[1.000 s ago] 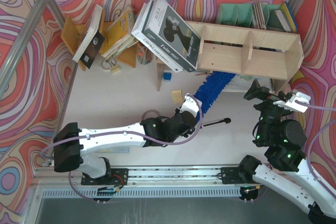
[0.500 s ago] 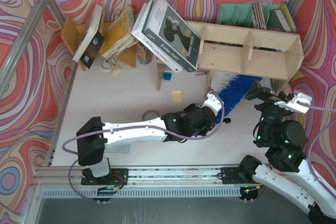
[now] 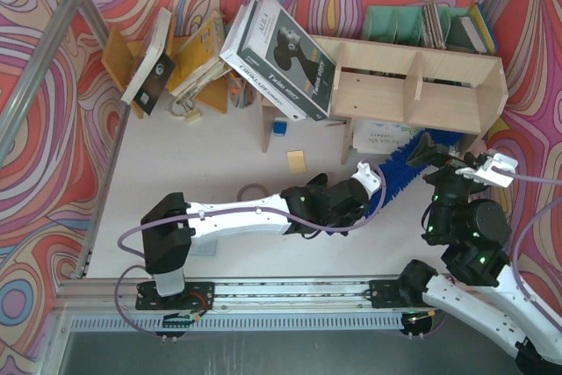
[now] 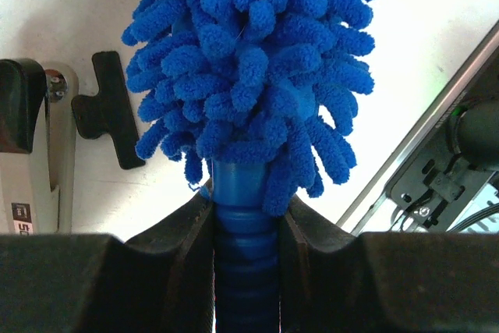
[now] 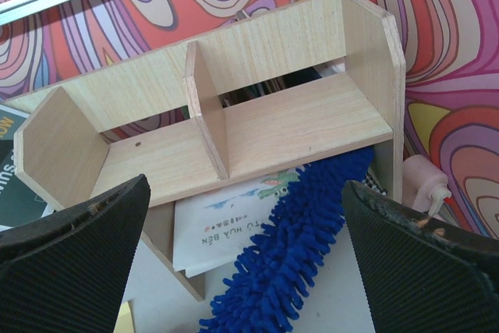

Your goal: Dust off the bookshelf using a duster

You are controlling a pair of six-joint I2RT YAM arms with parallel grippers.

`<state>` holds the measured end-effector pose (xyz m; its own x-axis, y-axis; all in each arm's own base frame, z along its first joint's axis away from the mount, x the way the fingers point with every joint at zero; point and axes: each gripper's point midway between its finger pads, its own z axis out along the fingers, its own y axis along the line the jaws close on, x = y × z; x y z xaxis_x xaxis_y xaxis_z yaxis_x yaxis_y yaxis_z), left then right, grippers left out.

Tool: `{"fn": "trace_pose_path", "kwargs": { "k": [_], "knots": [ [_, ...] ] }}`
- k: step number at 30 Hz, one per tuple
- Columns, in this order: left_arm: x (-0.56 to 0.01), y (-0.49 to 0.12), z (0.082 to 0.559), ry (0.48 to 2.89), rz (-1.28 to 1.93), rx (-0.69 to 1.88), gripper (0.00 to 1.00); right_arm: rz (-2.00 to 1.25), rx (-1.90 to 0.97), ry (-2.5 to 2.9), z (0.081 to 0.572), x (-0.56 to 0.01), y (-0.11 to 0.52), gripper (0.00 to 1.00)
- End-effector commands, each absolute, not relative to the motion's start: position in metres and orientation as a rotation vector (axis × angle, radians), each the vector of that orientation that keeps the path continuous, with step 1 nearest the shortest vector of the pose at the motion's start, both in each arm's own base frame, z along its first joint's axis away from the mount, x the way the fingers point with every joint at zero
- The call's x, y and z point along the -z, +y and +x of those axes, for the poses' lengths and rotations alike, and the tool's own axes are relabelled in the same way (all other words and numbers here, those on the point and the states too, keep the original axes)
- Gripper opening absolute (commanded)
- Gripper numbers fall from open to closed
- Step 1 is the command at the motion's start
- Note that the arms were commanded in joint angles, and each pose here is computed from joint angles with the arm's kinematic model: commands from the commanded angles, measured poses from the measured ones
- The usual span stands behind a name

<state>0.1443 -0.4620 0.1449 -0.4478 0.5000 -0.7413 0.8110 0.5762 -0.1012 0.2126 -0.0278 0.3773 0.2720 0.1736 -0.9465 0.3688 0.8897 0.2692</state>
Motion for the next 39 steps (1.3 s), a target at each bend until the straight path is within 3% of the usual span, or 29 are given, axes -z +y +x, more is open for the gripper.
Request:
{"fn": "trace_pose_path", "kwargs": {
  "k": [1,15,29,39],
  "knots": [
    [-0.135,-0.46,0.143,2.179,1.051,0.6,0.0,0.516,0.134,1.292,0.213,-0.382,-0.029,0.99],
    [-0.203,-0.463,0.147,1.993,0.966,0.754,0.0,0.533,0.122,1.279,0.206,-0.385,-0.036,0.99],
    [-0.154,-0.454,0.13,2.091,1.107,0.724,0.0,0.586,0.106,1.315,0.203,-0.365,-0.038,0.99],
    [-0.168,-0.456,0.134,2.047,1.091,0.734,0.0,0.56,0.112,1.302,0.191,-0.4,-0.049,0.99]
  ]
}}
